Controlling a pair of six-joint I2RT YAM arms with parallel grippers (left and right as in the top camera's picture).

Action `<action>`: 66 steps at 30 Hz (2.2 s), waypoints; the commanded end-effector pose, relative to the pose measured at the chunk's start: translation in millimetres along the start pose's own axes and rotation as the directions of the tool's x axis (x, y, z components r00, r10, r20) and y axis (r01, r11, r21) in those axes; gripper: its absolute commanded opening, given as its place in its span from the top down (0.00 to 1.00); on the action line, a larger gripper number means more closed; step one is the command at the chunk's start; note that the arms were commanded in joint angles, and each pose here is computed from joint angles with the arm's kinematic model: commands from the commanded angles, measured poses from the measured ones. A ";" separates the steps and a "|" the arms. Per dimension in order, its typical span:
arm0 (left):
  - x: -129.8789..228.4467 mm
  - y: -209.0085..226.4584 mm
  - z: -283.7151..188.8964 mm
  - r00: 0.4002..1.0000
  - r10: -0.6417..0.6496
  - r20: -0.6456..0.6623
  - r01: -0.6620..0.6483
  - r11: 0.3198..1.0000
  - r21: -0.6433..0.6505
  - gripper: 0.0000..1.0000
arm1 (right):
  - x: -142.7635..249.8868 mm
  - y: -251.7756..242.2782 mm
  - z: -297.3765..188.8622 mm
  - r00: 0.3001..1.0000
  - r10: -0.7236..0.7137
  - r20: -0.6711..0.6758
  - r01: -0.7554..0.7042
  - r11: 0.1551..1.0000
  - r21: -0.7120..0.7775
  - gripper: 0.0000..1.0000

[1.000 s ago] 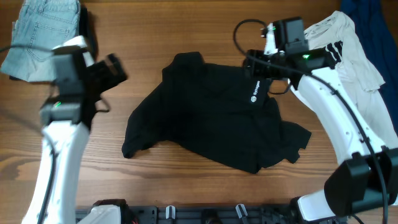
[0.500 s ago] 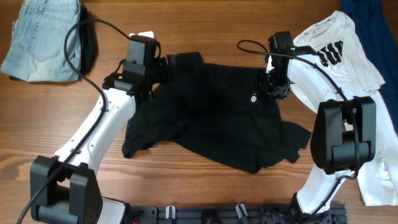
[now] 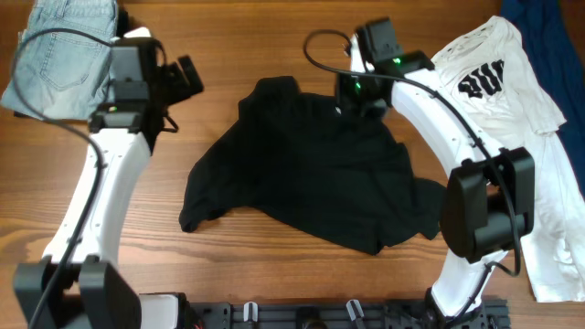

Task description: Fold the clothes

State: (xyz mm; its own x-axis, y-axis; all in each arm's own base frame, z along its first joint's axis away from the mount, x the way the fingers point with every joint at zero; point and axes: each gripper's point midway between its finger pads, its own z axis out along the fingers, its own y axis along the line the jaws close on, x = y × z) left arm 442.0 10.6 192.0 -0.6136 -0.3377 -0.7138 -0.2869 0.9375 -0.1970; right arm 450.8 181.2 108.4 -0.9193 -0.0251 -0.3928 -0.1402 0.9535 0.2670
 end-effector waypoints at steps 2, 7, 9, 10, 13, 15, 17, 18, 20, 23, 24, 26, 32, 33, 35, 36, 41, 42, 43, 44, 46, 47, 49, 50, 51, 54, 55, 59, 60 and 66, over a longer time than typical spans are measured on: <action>-42.3 28.0 -38.9 0.992 -0.042 0.122 0.047 0.998 -0.034 0.00 | -18.1 94.1 -33.5 0.984 -0.148 0.101 0.161 0.977 -0.140 0.96; -59.1 69.8 -66.0 0.978 -0.091 0.188 0.114 0.987 -0.112 0.00 | 14.9 202.8 -53.6 0.941 -0.306 0.144 0.335 0.900 -0.279 0.96; -67.7 87.5 -81.1 0.967 -0.115 0.228 0.148 0.980 -0.134 0.00 | 20.3 232.5 -67.8 0.920 -0.347 0.182 0.388 0.868 -0.311 0.96; -70.8 95.9 -88.9 0.961 -0.126 0.245 0.165 0.976 -0.145 0.00 | 22.7 250.1 -78.8 0.907 -0.366 0.208 0.417 0.848 -0.328 0.96; -78.0 124.8 -118.5 0.939 -0.160 0.304 0.223 0.957 -0.186 0.00 | 25.1 295.9 -124.4 0.855 -0.419 0.305 0.511 0.781 -0.359 0.96; -80.8 139.6 -138.3 0.923 -0.175 0.342 0.255 0.945 -0.206 0.00 | 26.8 317.0 -158.5 0.818 -0.447 0.363 0.566 0.737 -0.369 0.96; -83.6 149.0 -154.7 0.908 -0.183 0.377 0.279 0.935 -0.217 0.00 | 32.8 328.6 -188.2 0.788 -0.469 0.398 0.607 0.701 -0.375 0.96; -84.5 151.2 -161.5 0.902 -0.184 0.390 0.286 0.933 -0.219 0.00 | 35.3 330.0 -200.9 0.784 -0.472 0.404 0.613 0.694 -0.378 0.96; -86.4 151.6 -173.5 0.891 -0.183 0.415 0.292 0.932 -0.215 0.00 | 41.5 331.1 -232.9 0.758 -0.488 0.433 0.644 0.666 -0.375 0.96; -83.7 148.4 -184.7 0.888 -0.182 0.422 0.290 0.934 -0.208 0.00 | 46.6 321.1 -268.3 0.742 -0.480 0.468 0.654 0.674 -0.343 0.96; -78.9 146.5 -185.6 0.894 -0.189 0.407 0.290 0.936 -0.202 0.00 | 44.1 313.0 -268.7 0.743 -0.482 0.464 0.645 0.700 -0.306 0.96; -72.0 140.4 -181.7 0.908 -0.198 0.370 0.277 0.945 -0.175 0.00 | 41.8 305.1 -254.2 0.752 -0.493 0.438 0.631 0.730 -0.262 0.96; -48.3 123.9 -166.6 0.944 -0.226 0.240 0.256 0.961 -0.100 0.00 | 32.5 285.5 -171.4 0.796 -0.526 0.298 0.589 0.787 -0.183 0.96; -45.6 122.2 -164.4 0.947 -0.229 0.224 0.255 0.963 -0.092 0.00 | 28.2 279.9 -157.9 0.806 -0.523 0.277 0.577 0.798 -0.173 0.96; -39.5 115.6 -155.9 0.954 -0.239 0.181 0.254 0.965 -0.066 0.00 | 16.8 267.9 -132.7 0.813 -0.527 0.250 0.569 0.809 -0.147 0.96; -36.8 110.2 -147.8 0.960 -0.234 0.154 0.244 0.968 -0.055 0.00 | 7.2 256.8 -117.8 0.827 -0.512 0.233 0.549 0.825 -0.134 0.96; -16.1 89.8 -110.3 0.973 -0.231 0.018 0.231 0.972 -0.040 0.00 | -29.2 212.1 -68.2 0.865 -0.463 0.194 0.489 0.865 -0.115 0.96; -10.5 84.7 -100.8 0.975 -0.223 -0.015 0.222 0.974 -0.038 0.00 | -34.4 204.5 -56.7 0.869 -0.458 0.186 0.482 0.868 -0.117 0.96; -7.4 81.8 -95.4 0.975 -0.218 -0.033 0.216 0.976 -0.036 0.00 | -37.6 200.9 -46.8 0.868 -0.462 0.183 0.486 0.865 -0.123 0.96; -2.9 77.8 -87.8 0.976 -0.210 -0.058 0.208 0.978 -0.034 0.00 | -41.7 195.2 -33.8 0.872 -0.455 0.178 0.478 0.870 -0.118 0.96; 4.7 69.9 -71.9 0.976 -0.193 -0.101 0.191 0.981 -0.029 0.00 | -48.4 185.6 -5.2 0.878 -0.447 0.170 0.468 0.877 -0.108 0.96; 6.9 67.5 -67.9 0.976 -0.187 -0.112 0.185 0.982 -0.027 0.00 | -48.5 184.1 6.0 0.879 -0.447 0.165 0.467 0.878 -0.107 0.96; 10.1 65.7 -63.4 0.975 -0.183 -0.128 0.181 0.983 -0.027 0.00 | -48.5 183.6 22.2 0.879 -0.449 0.163 0.468 0.877 -0.107 0.96; 11.0 64.8 -61.8 0.975 -0.181 -0.132 0.179 0.983 -0.027 0.00 | -50.1 183.4 29.8 0.878 -0.448 0.168 0.468 0.877 -0.106 0.95; 11.4 63.9 -61.4 0.975 -0.179 -0.134 0.177 0.984 -0.025 0.00 | -54.4 182.3 32.4 0.878 -0.443 0.181 0.465 0.879 -0.105 0.94; 12.4 59.8 -61.2 0.976 -0.171 -0.137 0.170 0.985 -0.017 0.00 | -67.0 178.4 30.4 0.877 -0.429 0.217 0.458 0.883 -0.104 0.90; 13.1 53.9 -60.8 0.978 -0.158 -0.140 0.159 0.987 -0.006 0.00 | -69.4 177.2 29.7 0.878 -0.424 0.222 0.455 0.883 -0.115 0.87; 11.2 17.1 -59.7 0.990 -0.075 -0.119 0.085 0.993 0.077 0.00 | -83.1 172.4 11.0 0.883 -0.393 0.256 0.443 0.878 -0.181 0.28; 10.9 -3.9 -58.3 0.994 -0.037 -0.104 0.049 0.991 0.122 0.00 | -93.0 162.9 -5.9 0.885 -0.376 0.274 0.430 0.886 -0.175 0.16; 33.9 -77.0 -2.5 0.979 0.162 -0.125 -0.128 0.961 0.245 0.00 | -124.5 78.0 -97.1 0.910 -0.275 0.311 0.315 0.945 -0.084 0.08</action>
State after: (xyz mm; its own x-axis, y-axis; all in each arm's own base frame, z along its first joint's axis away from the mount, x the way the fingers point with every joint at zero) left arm 417.5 -45.2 207.0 -0.6983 -0.2937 -0.6528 -0.1144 0.9460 -0.3033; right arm 519.1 277.5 199.4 -0.7243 -0.2573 -0.6397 -0.4894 0.8454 0.2141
